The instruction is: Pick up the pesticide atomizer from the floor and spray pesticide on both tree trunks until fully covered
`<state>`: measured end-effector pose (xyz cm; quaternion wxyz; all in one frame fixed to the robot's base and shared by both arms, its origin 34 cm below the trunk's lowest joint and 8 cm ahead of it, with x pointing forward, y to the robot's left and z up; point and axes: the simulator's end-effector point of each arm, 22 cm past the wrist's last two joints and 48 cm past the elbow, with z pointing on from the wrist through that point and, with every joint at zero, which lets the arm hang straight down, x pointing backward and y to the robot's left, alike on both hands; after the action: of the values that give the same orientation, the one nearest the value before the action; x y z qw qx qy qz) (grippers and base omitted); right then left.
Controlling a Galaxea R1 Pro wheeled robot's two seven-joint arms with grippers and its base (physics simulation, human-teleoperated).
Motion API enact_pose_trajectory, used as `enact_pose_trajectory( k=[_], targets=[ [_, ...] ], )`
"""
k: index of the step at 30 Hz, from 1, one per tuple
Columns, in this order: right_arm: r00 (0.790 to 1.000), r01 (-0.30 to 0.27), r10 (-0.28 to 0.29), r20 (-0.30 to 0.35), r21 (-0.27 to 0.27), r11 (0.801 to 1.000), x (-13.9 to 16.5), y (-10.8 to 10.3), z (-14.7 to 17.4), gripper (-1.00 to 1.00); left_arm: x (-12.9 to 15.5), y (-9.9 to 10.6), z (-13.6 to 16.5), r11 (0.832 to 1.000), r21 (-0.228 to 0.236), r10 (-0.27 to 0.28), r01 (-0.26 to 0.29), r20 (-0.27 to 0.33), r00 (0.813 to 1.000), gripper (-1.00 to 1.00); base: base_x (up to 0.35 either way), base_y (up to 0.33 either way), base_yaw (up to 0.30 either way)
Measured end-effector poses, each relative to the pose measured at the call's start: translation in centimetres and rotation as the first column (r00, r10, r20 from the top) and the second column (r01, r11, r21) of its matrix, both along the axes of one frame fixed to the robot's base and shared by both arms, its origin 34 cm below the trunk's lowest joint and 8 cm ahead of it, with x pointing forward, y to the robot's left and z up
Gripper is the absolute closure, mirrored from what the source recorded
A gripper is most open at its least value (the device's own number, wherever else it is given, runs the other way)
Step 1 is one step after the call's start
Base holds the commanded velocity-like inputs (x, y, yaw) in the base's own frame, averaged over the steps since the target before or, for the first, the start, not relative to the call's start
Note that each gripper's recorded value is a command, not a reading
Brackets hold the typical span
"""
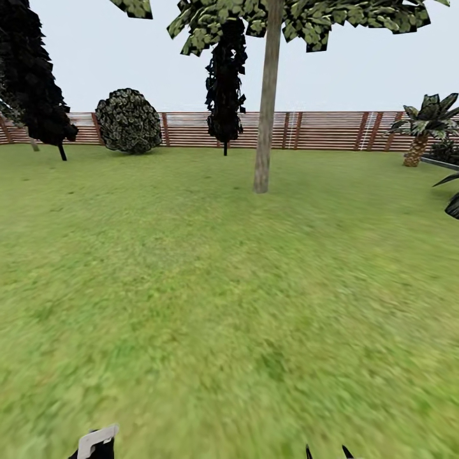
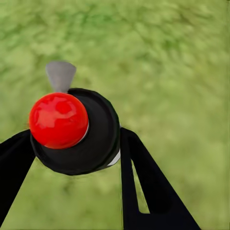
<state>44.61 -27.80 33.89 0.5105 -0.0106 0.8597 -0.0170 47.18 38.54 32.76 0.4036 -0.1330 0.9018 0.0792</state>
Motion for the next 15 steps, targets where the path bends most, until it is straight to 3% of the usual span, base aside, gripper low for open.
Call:
enact_pose_trajectory(
  k=[15],
  targets=[
    [1.0, 0.001, -0.001, 0.001, 0.0, 1.0, 0.01, -0.02, 0.01, -1.0, 0.0, 0.0, 0.0, 1.0, 0.0, 0.0, 0.0, 0.0, 1.0, 1.0, 0.34, 0.0, 0.0]
  ],
)
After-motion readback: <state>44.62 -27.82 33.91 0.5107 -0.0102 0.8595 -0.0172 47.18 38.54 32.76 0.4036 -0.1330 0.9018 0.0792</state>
